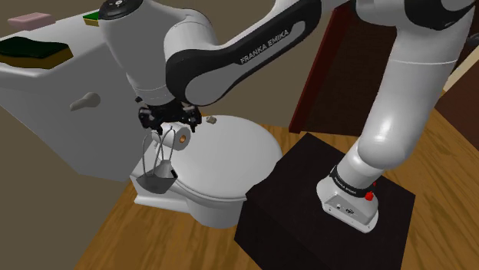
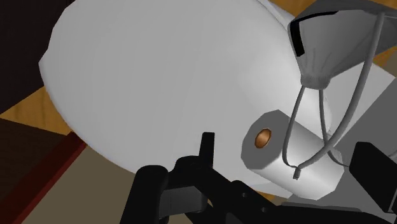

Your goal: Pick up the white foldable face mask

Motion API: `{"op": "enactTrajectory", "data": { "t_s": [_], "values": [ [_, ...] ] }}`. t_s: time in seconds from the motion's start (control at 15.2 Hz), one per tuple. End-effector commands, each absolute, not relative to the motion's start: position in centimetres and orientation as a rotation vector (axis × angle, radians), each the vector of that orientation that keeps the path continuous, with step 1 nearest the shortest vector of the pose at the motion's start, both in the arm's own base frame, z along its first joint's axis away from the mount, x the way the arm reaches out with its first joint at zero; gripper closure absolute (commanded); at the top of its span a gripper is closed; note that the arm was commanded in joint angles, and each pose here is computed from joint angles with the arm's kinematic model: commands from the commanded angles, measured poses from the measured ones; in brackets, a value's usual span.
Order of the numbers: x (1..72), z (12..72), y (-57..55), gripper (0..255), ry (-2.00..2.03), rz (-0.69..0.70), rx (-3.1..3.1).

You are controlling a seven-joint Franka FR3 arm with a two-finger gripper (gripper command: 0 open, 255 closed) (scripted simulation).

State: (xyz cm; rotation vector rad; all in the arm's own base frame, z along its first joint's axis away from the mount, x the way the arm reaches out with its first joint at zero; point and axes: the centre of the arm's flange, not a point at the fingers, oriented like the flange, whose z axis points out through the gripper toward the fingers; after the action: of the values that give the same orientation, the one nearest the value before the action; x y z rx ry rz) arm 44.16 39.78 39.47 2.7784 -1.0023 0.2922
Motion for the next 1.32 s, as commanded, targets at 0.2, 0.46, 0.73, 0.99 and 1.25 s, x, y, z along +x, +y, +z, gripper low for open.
{"op": "enactTrajectory", "data": {
  "t_s": [0.2,0.46,0.73,0.99,1.25],
  "values": [
    [48.4,36.2,44.3,0,-1.119,0.338,2.7],
    [49.9,34.0,45.9,0,-1.157,0.351,2.673],
    [49.9,31.9,45.9,0,-1.157,0.351,2.673],
    [50.0,31.1,45.9,255,-1.157,0.351,2.673],
    [50.0,31.1,45.9,255,-1.157,0.351,2.673]
  ]
}}
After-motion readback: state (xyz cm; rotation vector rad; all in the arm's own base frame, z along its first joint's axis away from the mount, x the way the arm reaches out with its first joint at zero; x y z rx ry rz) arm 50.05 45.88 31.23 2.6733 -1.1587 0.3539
